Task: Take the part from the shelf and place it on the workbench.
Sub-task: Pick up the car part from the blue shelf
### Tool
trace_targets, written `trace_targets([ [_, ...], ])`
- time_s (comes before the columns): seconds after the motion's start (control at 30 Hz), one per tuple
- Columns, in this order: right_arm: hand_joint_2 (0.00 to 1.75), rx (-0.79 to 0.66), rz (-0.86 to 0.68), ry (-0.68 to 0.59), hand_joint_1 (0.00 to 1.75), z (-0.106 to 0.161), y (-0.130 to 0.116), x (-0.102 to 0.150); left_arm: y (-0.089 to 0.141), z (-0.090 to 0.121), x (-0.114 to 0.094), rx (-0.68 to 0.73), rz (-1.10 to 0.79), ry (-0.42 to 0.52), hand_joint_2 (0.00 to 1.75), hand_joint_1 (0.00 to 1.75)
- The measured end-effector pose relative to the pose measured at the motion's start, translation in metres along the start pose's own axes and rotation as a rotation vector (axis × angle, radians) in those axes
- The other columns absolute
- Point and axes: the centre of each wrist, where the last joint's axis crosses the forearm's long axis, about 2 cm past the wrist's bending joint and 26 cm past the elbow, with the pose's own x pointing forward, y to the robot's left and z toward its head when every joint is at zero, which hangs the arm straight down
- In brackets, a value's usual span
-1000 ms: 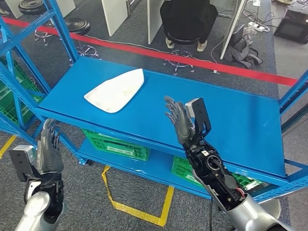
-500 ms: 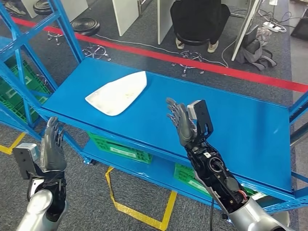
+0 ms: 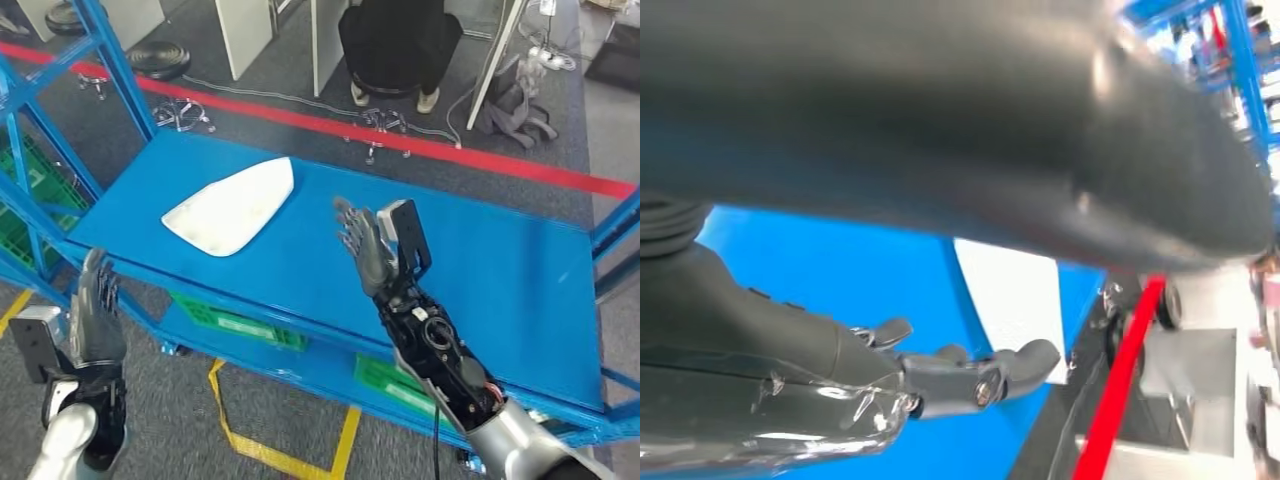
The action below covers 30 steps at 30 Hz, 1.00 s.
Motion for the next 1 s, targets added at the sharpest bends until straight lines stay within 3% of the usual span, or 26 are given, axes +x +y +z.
trace_targets([
  [1.0, 0.0, -0.066, 0.024, -0.011, 0.0, -0.0055, -0.0097, 0.0053, -0.0009, -0.002, 0.0034, -0.015, 0.003, -0.016, 0.0, 0.0],
])
